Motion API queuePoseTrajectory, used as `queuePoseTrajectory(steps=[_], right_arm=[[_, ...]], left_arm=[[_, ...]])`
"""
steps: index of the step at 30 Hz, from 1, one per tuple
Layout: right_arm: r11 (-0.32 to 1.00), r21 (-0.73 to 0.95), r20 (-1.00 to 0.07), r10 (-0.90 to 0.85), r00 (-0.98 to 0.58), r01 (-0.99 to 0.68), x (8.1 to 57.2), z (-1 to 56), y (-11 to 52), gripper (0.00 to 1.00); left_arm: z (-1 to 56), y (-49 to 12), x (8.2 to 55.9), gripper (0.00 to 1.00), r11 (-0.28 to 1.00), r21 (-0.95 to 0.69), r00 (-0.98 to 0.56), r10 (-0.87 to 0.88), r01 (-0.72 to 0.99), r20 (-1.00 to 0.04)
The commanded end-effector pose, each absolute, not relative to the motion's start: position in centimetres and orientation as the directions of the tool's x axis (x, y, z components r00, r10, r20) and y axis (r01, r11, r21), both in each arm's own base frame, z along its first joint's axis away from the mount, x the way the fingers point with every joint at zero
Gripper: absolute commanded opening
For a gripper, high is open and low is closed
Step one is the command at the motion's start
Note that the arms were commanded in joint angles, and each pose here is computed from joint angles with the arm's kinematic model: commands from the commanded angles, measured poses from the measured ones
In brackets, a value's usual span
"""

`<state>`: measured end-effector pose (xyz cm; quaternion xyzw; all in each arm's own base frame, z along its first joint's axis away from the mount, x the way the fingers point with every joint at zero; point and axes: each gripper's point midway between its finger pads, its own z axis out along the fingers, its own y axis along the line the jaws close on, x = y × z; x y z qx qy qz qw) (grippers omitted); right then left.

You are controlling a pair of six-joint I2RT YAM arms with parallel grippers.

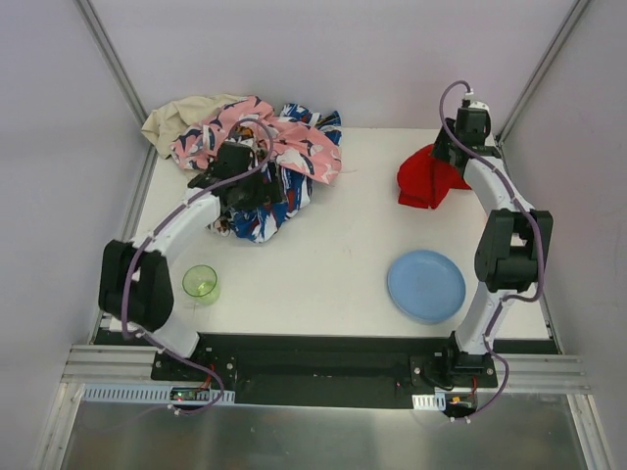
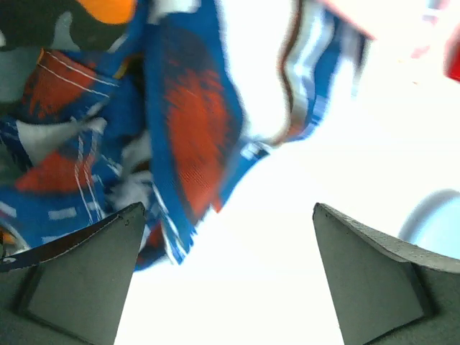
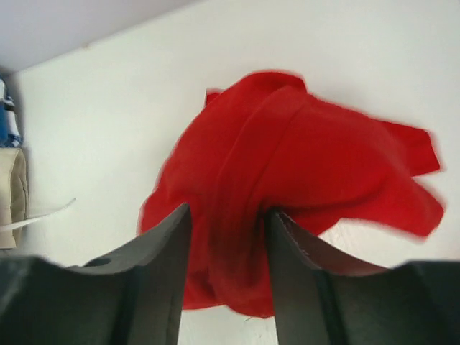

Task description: Pick out a specific cloth from the pile

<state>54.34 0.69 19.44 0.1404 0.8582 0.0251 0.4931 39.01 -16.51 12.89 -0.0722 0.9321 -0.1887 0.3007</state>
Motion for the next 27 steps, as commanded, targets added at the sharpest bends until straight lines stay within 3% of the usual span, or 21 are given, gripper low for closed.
queuePoseTrajectory(steps=[1, 4, 5, 6, 12, 19, 24, 27], right_arm=[[0.935, 0.315, -0.771, 0.351, -0.532, 0.160, 54.2, 18.2, 2.6, 0.53], [0.932, 0.334, -0.769, 0.358, -0.529, 0.143, 53.5, 18.7, 2.8, 0.72], [0.936, 0.325, -0.781, 0.347, -0.519, 0.136, 53.1, 19.5, 2.7, 0.89], [0.938, 0.314, -0.796, 0.346, -0.497, 0.150, 52.5, 20.5, 1.4, 0.99], [0.947, 0.195, -0.870, 0.287, -0.401, 0.255, 46.0, 24.3, -2.0, 0.96], [0.867, 0.275, -0.846, 0.423, -0.324, 0.416, 36.9, 19.8, -3.3, 0.96], [0.861, 0.220, -0.840, 0.407, -0.359, 0.459, 33.2, 16.3, -4.1, 0.96], [0.818, 0.230, -0.859, 0.425, -0.284, 0.527, 32.3, 15.5, -5.4, 0.96]], left_arm=[[21.1, -18.1, 35.2, 0.99, 0.883, -0.431, -0.714, -0.180, 0.186, -0.677], [23.7, -17.5, 33.0, 0.99, 0.867, -0.445, -0.665, -0.198, 0.224, -0.720], [24.1, -17.2, 32.5, 0.99, 0.867, -0.445, -0.653, -0.207, 0.223, -0.729], [24.7, -16.8, 32.0, 0.99, 0.866, -0.448, -0.637, -0.219, 0.223, -0.739], [26.0, -12.3, 30.0, 0.99, 0.915, -0.395, -0.509, -0.301, 0.084, -0.807], [24.5, -7.2, 27.5, 0.99, 0.904, -0.403, -0.376, -0.425, -0.140, -0.823], [22.1, -5.9, 26.2, 0.99, 0.886, -0.416, -0.352, -0.463, -0.205, -0.813], [20.8, -5.1, 25.7, 0.99, 0.889, -0.394, -0.346, -0.455, -0.233, -0.821]])
